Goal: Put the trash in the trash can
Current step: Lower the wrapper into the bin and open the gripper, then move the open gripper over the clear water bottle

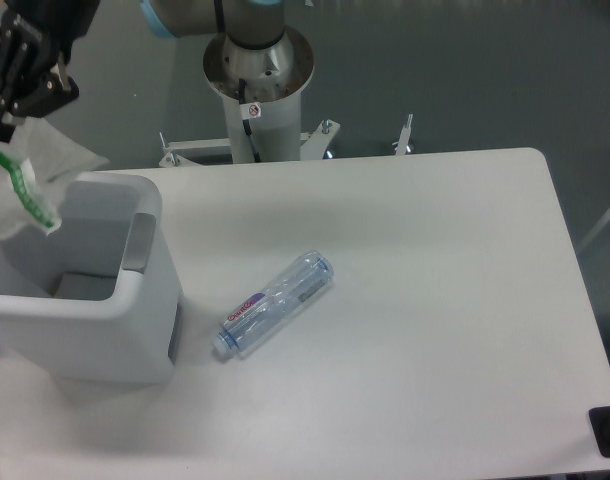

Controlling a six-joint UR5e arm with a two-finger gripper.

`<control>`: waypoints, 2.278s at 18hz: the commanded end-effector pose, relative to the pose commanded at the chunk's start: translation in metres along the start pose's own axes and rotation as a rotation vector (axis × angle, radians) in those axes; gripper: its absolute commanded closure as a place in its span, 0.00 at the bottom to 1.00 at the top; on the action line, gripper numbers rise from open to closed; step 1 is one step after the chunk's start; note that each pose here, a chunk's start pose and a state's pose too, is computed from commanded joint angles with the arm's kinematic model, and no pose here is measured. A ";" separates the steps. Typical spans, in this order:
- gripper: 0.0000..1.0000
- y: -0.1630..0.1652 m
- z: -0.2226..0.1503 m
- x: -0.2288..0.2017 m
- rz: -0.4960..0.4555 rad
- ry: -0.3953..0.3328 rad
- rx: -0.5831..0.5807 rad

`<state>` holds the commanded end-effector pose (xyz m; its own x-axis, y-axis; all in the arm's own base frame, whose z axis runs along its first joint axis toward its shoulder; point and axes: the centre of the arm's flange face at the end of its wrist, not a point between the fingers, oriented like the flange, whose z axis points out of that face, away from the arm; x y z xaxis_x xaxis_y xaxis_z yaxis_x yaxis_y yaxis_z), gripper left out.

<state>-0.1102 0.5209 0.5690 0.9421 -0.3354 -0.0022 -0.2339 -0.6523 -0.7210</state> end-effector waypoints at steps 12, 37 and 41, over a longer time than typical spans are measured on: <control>0.00 0.030 0.007 -0.050 -0.047 -0.027 -0.026; 0.00 0.246 0.092 -0.239 -0.449 0.043 -0.321; 0.00 0.259 0.123 -0.221 -0.416 0.129 -0.457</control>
<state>-0.3500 0.5094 0.2976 0.9465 -0.0517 0.3187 0.0401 -0.9606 -0.2749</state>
